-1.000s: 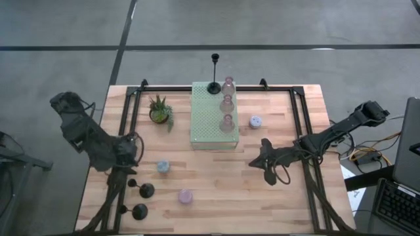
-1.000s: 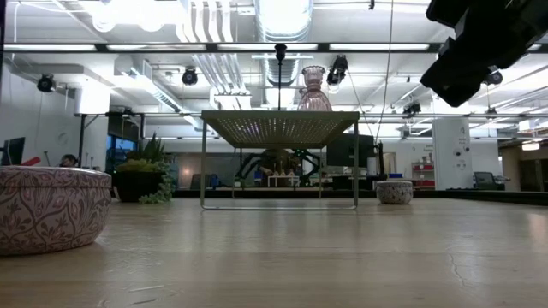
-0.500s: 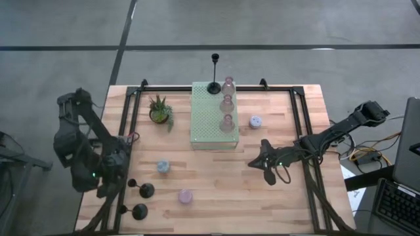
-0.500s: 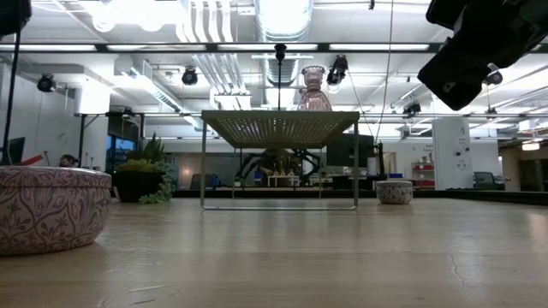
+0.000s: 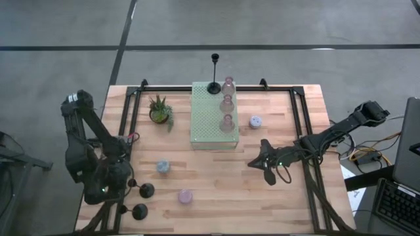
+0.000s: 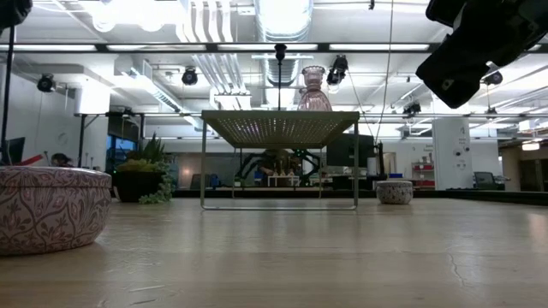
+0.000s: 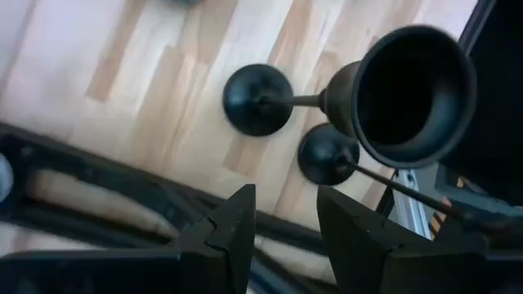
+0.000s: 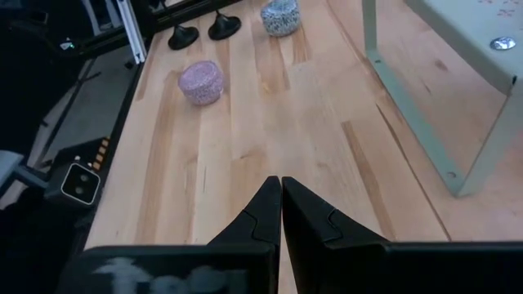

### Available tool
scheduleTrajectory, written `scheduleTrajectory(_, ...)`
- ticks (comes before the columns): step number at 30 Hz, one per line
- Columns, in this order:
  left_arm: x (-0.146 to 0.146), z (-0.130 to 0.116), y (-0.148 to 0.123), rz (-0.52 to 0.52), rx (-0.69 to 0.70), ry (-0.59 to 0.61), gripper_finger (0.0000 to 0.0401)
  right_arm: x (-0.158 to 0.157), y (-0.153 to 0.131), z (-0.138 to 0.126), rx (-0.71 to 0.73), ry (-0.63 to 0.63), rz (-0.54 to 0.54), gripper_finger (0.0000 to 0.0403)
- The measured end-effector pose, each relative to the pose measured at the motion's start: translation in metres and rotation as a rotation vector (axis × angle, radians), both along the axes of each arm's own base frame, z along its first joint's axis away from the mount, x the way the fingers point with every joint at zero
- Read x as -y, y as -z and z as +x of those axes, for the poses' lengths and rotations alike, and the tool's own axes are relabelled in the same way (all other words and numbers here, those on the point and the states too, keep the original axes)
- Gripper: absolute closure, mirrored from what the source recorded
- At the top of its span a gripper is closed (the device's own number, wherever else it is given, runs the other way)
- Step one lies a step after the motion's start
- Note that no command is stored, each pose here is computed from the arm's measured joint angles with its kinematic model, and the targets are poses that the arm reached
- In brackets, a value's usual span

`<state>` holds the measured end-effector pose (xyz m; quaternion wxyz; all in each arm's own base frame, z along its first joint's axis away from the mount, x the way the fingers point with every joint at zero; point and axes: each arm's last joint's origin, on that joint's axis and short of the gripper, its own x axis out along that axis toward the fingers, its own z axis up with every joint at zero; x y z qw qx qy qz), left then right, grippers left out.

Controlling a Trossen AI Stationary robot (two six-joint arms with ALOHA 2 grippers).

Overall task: Pick & Place candle stick holders
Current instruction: Put the top black candle holder on the shelf aligned with the other black candle holder

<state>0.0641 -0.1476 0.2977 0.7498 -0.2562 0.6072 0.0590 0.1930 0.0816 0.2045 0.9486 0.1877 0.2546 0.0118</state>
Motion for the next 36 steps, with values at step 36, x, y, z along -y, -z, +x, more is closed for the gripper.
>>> scheduleTrajectory(36, 0.016, 0.004, 0.056, 0.113, 0.408, 0.05, 0.0181, 0.0, 0.0, 0.0, 0.003, -0.001, -0.004, 0.0394)
